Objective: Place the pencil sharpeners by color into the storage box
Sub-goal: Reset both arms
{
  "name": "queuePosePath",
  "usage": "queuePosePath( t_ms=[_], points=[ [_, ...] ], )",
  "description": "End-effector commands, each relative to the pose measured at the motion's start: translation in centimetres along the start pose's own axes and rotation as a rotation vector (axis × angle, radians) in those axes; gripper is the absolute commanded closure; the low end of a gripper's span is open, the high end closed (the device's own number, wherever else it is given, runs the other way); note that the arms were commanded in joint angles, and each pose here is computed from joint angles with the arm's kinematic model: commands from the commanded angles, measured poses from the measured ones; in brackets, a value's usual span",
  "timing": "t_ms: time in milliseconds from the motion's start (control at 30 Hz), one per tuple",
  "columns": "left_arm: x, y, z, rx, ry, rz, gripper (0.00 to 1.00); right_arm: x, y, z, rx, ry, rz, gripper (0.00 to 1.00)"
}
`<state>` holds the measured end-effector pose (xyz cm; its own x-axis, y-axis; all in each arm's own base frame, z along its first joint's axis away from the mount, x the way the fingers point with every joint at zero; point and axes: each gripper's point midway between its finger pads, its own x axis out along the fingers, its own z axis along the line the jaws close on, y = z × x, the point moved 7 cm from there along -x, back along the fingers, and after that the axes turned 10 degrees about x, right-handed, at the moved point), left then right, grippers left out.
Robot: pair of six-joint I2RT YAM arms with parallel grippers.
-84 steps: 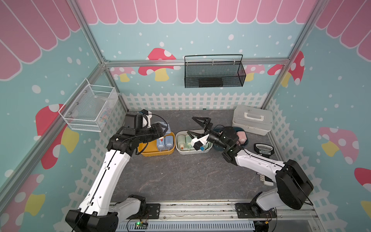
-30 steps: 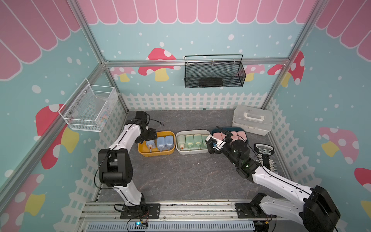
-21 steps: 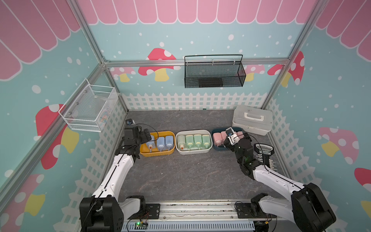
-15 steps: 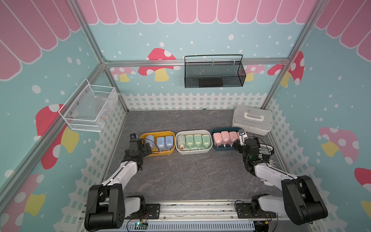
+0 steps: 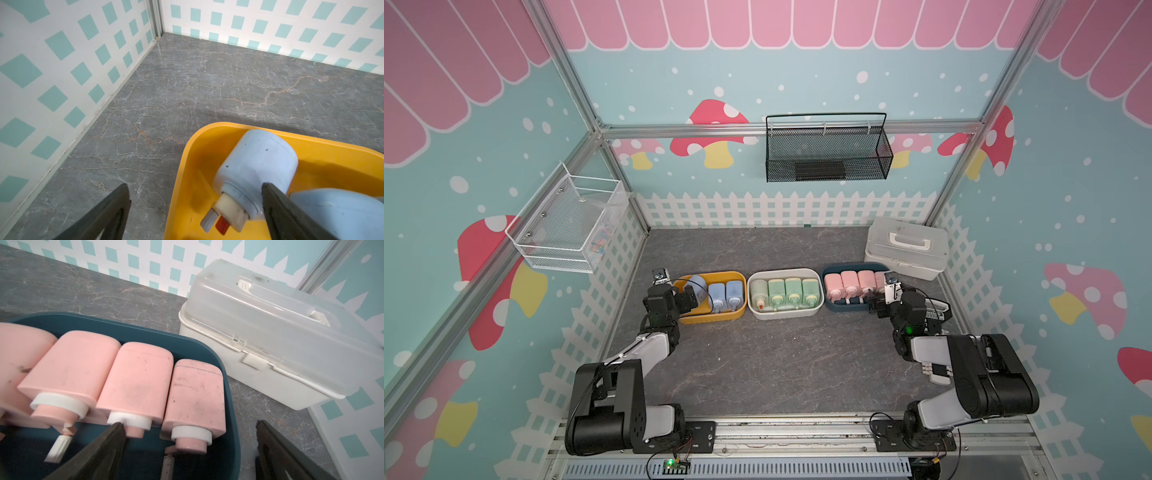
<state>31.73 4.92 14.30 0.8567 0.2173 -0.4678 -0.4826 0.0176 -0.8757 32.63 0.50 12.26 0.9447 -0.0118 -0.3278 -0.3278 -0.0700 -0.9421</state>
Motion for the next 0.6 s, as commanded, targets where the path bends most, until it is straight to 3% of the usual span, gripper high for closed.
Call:
queuePosePath(
  t_ms=[0, 167, 567],
  points=[
    [0.1, -0.9, -0.2, 0.019, 0.037, -0.049, 0.01, -0.1, 0.2, 0.0, 0.017, 0.011, 0.0, 0.01],
    [0.0, -1.2, -1.5, 0.021, 0.149, -0.1, 0.01, 0.2, 0.2, 0.1, 0.017, 0.006, 0.013, 0.01],
    [1.0, -2.2, -4.4, 0.099, 0.152, -0.124, 0.01, 0.2, 0.2, 0.0, 0.017, 0.008, 0.012, 0.01]
  ],
)
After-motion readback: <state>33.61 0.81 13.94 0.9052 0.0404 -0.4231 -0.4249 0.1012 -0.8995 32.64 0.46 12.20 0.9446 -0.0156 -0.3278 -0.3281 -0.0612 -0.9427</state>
